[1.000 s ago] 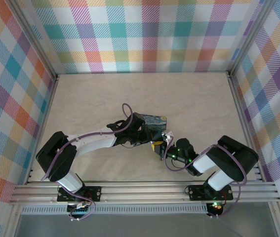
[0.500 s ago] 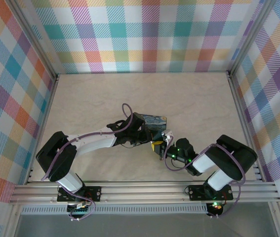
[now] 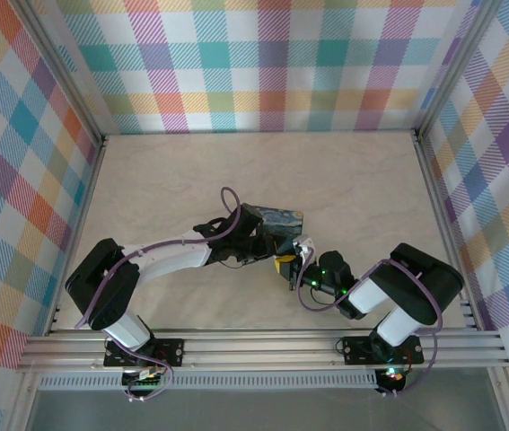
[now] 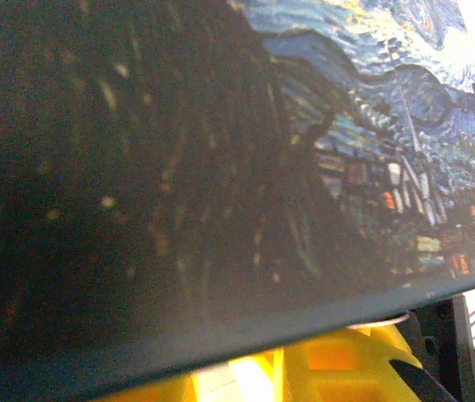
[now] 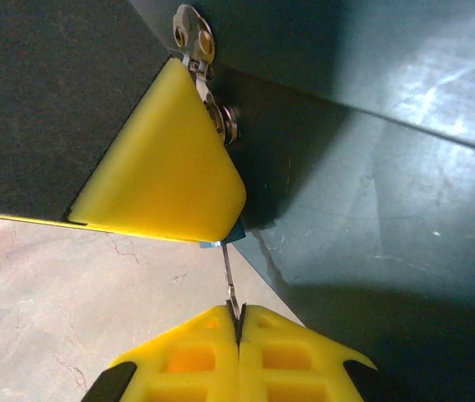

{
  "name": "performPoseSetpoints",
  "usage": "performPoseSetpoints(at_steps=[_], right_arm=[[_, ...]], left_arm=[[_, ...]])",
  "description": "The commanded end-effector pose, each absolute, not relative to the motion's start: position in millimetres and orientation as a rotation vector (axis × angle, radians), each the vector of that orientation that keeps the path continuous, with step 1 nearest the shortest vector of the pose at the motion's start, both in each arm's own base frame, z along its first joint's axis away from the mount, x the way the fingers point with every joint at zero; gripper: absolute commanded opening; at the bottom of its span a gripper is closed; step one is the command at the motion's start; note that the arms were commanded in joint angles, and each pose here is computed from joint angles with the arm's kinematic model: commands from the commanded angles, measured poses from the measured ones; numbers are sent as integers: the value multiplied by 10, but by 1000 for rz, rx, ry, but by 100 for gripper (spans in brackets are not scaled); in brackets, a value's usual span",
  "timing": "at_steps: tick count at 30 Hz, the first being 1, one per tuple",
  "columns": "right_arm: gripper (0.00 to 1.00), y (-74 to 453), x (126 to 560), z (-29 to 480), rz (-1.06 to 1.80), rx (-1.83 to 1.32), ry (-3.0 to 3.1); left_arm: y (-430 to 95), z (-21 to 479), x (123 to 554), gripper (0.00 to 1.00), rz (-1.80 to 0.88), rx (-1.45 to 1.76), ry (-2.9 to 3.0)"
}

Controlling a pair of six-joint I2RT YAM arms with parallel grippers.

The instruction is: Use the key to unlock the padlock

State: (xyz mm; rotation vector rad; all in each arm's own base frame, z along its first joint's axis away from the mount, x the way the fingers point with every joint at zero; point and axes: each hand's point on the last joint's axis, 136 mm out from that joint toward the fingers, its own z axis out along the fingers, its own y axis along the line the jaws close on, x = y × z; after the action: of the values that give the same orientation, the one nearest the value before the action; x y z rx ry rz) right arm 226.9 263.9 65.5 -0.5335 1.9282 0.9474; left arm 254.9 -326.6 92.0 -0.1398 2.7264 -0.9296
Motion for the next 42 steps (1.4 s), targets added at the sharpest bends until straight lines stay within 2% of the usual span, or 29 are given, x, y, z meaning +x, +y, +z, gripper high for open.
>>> performPoseSetpoints(at_steps=[1,29,42], right_arm=[[0,2679,2433,906,918,-531,1806],[0,2854,2415,1026,1033,-569,1761],[0,2846,2487,1104,980,-576,1736]], left_arm=[[-3312,938,2559,21,-972,-137,2720],[-3318,894,2565,21,-962,-137,2731],[-3311,868,2554,21,-951,-133,2741]])
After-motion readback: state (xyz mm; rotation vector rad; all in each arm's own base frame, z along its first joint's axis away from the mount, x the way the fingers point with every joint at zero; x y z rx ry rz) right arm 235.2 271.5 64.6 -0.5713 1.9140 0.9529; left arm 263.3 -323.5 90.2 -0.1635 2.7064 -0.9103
